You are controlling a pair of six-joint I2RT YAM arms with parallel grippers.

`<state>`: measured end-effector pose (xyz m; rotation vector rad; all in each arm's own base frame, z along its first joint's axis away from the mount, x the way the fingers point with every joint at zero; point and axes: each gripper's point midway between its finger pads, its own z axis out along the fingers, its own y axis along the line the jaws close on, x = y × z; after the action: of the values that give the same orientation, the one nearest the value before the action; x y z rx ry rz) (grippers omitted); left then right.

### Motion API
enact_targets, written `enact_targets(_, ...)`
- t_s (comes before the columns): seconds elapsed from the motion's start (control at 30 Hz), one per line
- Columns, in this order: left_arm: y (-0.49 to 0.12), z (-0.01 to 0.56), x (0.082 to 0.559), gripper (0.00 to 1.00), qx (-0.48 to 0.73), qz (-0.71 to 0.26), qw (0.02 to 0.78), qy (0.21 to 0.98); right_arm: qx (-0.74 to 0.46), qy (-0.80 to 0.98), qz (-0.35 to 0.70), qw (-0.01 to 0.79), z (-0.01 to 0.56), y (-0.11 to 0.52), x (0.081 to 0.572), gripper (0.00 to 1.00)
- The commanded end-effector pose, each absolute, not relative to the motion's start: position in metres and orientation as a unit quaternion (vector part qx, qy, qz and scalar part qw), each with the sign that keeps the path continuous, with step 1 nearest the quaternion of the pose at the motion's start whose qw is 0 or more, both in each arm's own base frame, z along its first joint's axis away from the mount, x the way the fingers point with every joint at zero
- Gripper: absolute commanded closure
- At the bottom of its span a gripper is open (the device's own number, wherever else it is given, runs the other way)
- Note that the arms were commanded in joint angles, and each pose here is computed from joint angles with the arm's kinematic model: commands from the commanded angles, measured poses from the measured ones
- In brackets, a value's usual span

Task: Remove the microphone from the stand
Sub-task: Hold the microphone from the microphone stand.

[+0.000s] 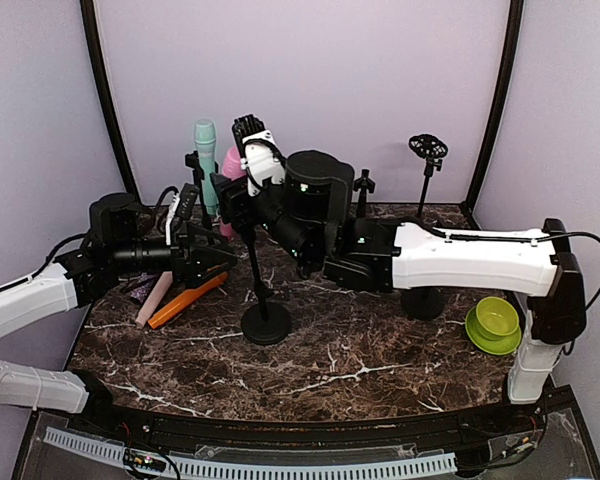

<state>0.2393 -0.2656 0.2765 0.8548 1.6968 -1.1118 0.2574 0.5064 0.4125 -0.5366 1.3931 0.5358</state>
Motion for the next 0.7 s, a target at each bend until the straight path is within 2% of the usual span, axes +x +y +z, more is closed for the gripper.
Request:
enact_targets(0.0, -0.266, 0.291, 0.260, 0.17, 0.354, -0.404, 0.530, 0.657, -0.203, 0.609, 0.251, 0.724, 0.441, 0.492, 0.260, 0.40)
enact_targets(0.1, -0.271, 0.292, 0.265, 0.23, 0.363, -0.393, 0.541, 0.650, -0.195, 0.604, 0.260, 0.728, 0.445, 0.488, 0.258, 0.45)
enact_targets(0.4, -0.290, 0.294, 0.273, 0.34, 0.377, -0.385, 0.553, 0.636, -0.169, 0.604, 0.258, 0.735, 0.454, 0.487, 0.255, 0.58)
enact_targets(0.6, -0.297, 0.304, 0.273, 0.52, 0.388, -0.393, 0.557, 0.620, -0.160, 0.608, 0.223, 0.746, 0.450, 0.491, 0.252, 0.66)
enact_targets(0.67, -0.301, 0.306, 0.269, 0.56, 0.395, -0.400, 0.554, 0.614, -0.159, 0.608, 0.214, 0.748, 0.450, 0.492, 0.251, 0.68)
